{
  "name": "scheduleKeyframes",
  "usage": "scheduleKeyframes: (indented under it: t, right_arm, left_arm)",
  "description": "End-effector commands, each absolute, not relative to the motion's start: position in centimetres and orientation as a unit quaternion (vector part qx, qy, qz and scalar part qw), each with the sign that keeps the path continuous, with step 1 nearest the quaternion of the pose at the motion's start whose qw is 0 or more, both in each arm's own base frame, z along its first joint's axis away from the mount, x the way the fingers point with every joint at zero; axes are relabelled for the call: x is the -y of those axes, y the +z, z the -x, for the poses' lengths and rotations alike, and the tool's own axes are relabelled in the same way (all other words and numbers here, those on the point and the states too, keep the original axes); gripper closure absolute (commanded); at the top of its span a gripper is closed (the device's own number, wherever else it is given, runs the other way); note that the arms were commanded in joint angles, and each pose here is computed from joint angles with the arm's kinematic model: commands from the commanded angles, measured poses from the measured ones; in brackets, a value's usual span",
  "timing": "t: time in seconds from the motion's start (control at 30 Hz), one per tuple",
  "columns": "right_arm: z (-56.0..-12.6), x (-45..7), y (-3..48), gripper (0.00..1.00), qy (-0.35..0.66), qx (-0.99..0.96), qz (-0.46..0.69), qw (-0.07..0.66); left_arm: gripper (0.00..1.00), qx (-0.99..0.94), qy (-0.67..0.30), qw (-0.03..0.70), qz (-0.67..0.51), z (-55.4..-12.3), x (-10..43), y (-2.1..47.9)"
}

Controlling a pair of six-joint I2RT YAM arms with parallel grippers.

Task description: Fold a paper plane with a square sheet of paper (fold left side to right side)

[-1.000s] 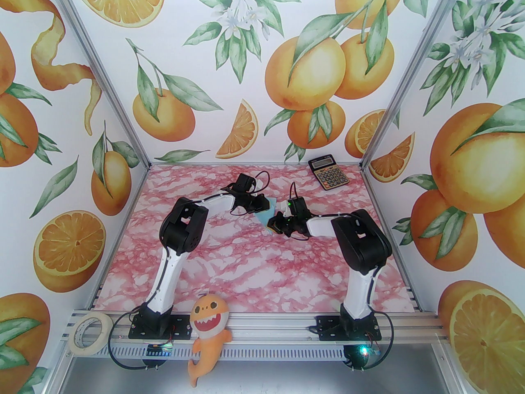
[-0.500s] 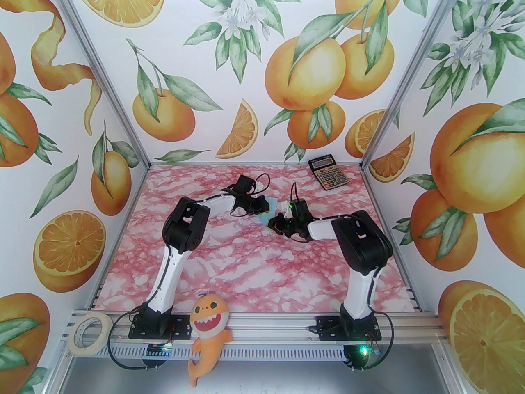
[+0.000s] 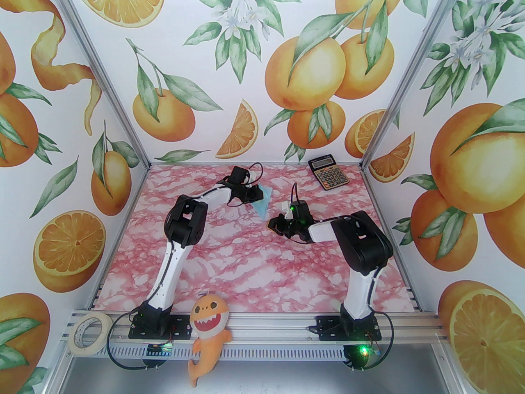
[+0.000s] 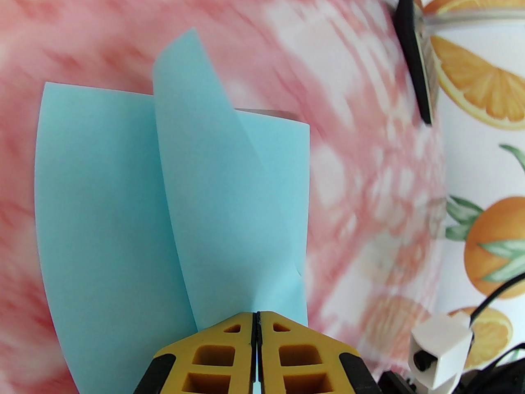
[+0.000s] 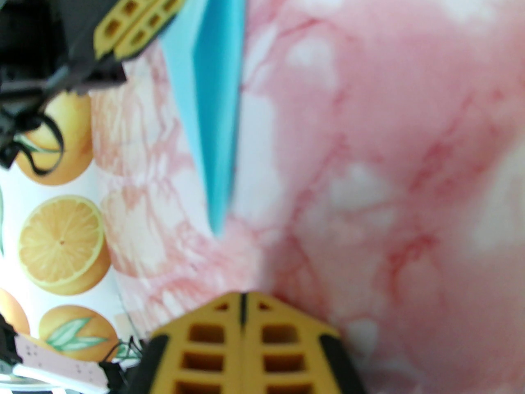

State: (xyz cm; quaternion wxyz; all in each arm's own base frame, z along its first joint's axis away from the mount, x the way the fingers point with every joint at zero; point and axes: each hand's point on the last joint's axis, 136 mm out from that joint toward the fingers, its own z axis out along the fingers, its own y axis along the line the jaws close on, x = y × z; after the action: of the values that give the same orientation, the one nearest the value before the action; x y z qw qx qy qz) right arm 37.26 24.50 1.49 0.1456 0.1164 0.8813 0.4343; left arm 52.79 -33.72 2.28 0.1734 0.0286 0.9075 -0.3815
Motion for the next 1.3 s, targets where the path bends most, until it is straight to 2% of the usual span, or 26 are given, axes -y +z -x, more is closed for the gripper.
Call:
scheduleKeyframes:
  t: [0.0, 0.3, 0.43, 0.63, 0.8, 1.27]
  right_arm:
    - [-31.5, -21.9, -5.1, 1.0, 0.34, -0.926, -0.159, 0.039]
    - [-35.7, -24.3, 3.1, 1.0, 0.389, -0.908, -0.111, 0.104]
    - [-36.6, -25.4, 4.1, 1.0, 0.393, -0.908, -0.103, 0.102]
    - [-37.2, -26.4, 3.4, 1.0, 0.383, -0.914, -0.105, 0.088]
    - [-37.3, -24.9, 0.5, 1.0, 0.336, -0.931, -0.126, 0.07]
    - [-33.2, -21.0, -5.4, 1.0, 0.238, -0.96, -0.146, 0.0]
  left_arm:
    - [0.9, -0.921, -0.358, 0.154, -0.026, -52.0, 33.4, 0.4]
    - [0.92, -0.925, -0.355, 0.137, 0.013, -47.5, 33.5, 0.7]
    - [0.92, -0.925, -0.355, 0.135, 0.024, -45.4, 33.8, 1.3]
    - [0.92, -0.927, -0.349, 0.13, 0.031, -43.4, 34.0, 1.5]
    - [0.92, -0.926, -0.356, 0.127, 0.028, -43.0, 34.4, 1.5]
    - [0.9, -0.92, -0.361, 0.149, 0.02, -45.1, 34.2, 2.8]
